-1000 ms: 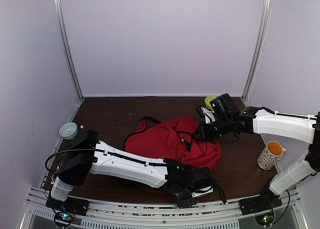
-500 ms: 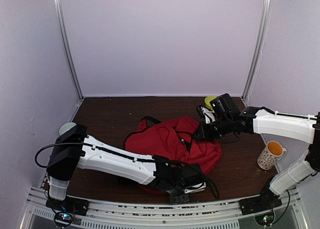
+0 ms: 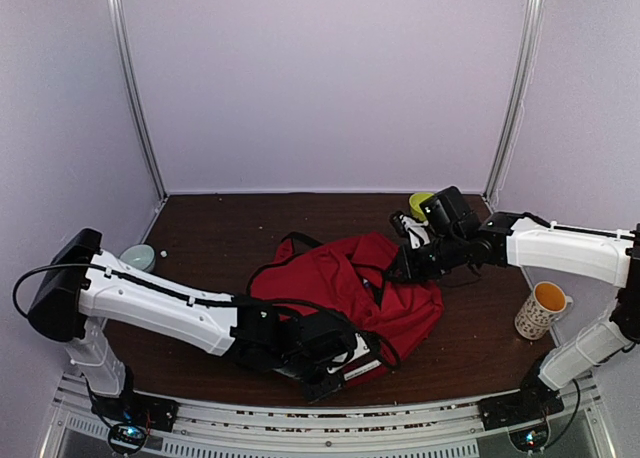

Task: Pack the student bag
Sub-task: Pick up the pen at the corner of the board, then place the pen in the upper front pocket of the bag.

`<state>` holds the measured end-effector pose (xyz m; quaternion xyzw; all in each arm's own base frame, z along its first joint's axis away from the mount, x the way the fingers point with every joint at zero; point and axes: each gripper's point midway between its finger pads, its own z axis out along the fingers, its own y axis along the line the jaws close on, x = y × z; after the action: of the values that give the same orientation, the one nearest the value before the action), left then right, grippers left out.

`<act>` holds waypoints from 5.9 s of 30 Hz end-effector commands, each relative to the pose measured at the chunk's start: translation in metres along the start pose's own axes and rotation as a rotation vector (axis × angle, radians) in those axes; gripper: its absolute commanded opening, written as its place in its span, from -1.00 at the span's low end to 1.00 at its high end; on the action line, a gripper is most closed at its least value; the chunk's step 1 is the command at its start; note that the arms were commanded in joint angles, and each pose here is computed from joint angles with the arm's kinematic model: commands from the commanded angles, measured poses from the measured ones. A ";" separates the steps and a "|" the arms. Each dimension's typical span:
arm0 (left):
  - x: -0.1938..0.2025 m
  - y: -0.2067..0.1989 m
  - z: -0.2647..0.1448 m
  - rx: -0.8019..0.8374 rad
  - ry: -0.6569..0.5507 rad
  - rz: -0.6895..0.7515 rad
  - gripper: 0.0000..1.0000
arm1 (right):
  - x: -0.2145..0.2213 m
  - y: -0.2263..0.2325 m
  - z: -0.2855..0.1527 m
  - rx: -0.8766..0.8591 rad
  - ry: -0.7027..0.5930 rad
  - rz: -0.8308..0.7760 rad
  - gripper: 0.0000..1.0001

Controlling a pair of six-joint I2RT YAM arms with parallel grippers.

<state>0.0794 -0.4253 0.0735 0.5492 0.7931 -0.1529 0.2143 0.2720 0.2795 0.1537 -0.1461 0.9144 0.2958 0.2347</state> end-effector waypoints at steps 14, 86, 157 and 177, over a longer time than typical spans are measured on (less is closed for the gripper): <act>-0.070 0.055 -0.056 0.089 -0.106 -0.444 -1.00 | 0.022 0.025 -0.013 -0.049 0.039 -0.109 -1.00; -0.054 0.093 0.040 -0.385 0.028 -0.231 -0.32 | 0.019 0.043 -0.027 -0.081 0.008 -0.099 -1.00; -0.186 0.112 0.009 0.416 -0.487 -0.753 -0.45 | 0.049 0.073 -0.056 -0.272 0.086 -0.167 -1.00; -0.089 0.109 -0.074 0.135 -0.368 -0.470 0.09 | 0.069 0.033 -0.020 -0.109 0.188 -0.157 -1.00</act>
<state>0.1904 -0.4672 0.1804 0.3046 0.8098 -0.4445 0.2320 0.1946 0.2903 0.1738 -0.2510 0.8836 0.3477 0.1877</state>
